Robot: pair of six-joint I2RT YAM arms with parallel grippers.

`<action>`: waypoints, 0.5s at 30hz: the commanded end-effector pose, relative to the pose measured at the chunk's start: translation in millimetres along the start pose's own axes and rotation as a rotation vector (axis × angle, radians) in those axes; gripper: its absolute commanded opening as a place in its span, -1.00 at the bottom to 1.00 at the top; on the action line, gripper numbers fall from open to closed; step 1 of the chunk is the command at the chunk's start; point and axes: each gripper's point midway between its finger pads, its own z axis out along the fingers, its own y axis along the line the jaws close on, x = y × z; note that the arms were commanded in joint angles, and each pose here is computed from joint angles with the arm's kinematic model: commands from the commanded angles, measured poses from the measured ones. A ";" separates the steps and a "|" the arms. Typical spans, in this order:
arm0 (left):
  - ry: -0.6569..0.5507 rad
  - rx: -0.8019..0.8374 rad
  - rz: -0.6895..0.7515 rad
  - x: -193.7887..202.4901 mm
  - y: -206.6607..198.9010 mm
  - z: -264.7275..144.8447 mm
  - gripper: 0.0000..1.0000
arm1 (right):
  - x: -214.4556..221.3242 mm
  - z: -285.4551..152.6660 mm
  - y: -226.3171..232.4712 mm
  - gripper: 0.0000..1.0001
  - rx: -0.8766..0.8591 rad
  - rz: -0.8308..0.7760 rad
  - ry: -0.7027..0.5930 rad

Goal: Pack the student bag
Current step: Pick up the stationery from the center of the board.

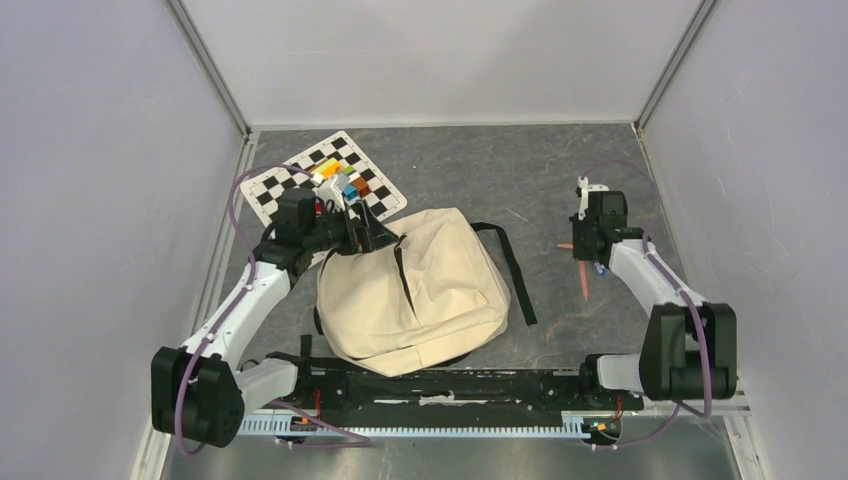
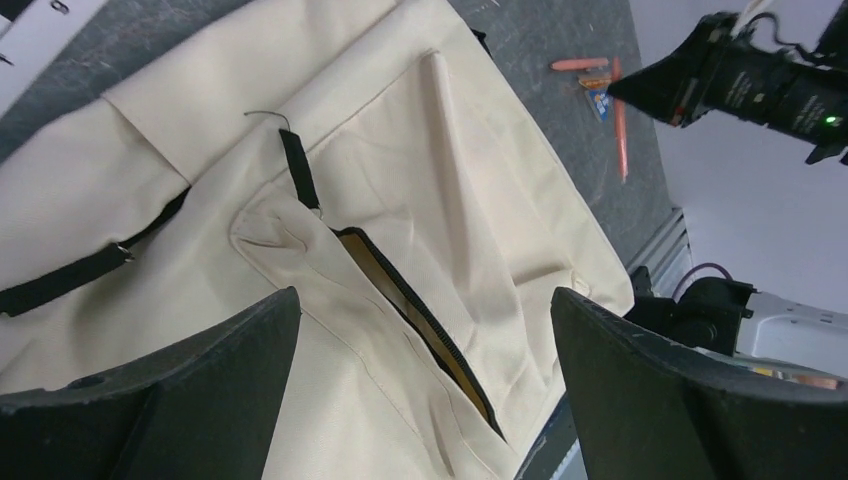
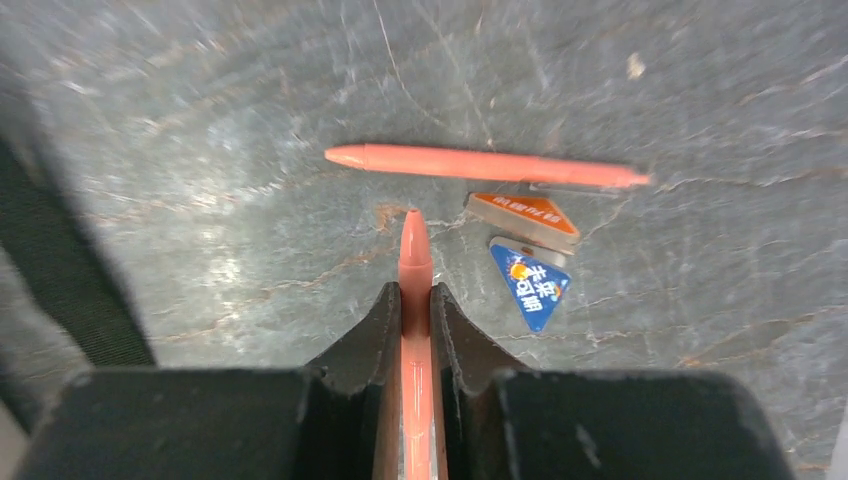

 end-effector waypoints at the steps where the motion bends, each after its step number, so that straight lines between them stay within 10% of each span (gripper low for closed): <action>1: 0.025 0.104 -0.034 9.0 -13.7 2.8 0.99 | -54.4 -44.5 4.6 -1.00 -0.046 0.034 -0.189; 15: 0.186 0.029 -0.104 51.7 8.1 14.9 0.69 | -86.5 -82.6 32.2 -1.00 -0.103 0.007 -0.303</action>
